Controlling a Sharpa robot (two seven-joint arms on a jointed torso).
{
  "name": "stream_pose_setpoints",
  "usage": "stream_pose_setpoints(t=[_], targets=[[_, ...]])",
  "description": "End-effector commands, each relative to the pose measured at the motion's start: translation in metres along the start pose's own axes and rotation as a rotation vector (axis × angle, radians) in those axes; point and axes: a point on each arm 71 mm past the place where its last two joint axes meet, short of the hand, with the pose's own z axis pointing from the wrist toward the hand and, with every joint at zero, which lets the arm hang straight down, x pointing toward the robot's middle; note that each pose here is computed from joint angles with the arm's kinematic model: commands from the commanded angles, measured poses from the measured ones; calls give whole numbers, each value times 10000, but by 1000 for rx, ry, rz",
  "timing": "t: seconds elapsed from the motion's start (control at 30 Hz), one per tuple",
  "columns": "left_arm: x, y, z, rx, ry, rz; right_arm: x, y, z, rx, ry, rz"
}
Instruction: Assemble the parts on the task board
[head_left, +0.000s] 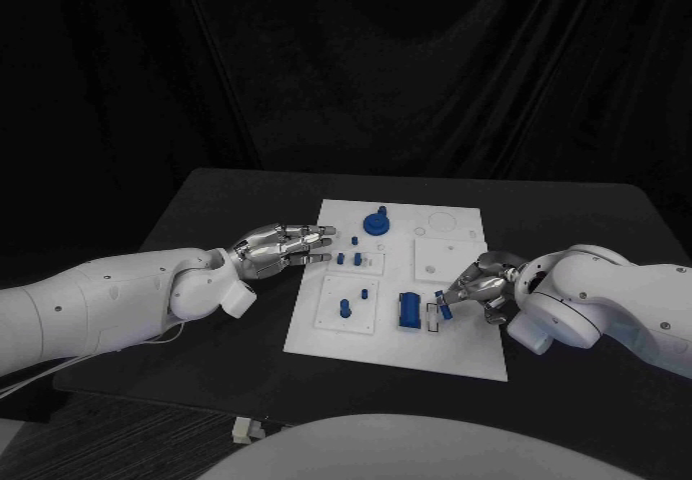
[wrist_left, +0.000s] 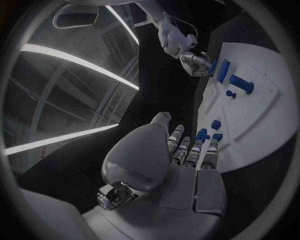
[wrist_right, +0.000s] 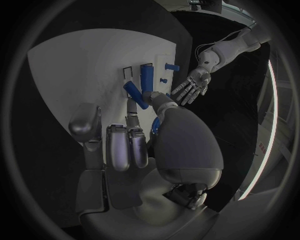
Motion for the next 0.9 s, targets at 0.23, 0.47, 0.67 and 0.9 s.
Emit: stream_pose_setpoints(t=[0.23, 0.47, 0.67, 0.9], targets=[[19, 3, 9, 4, 15, -9, 64, -75, 13, 36, 1, 39], [21, 6, 12, 1, 17, -10, 118, -93, 28, 40, 14, 38], [20, 8, 9, -2, 17, -11, 146, -90, 43, 42, 28, 28], [21, 10, 9, -5, 18, -11, 152, -88, 55, 41, 35, 9]])
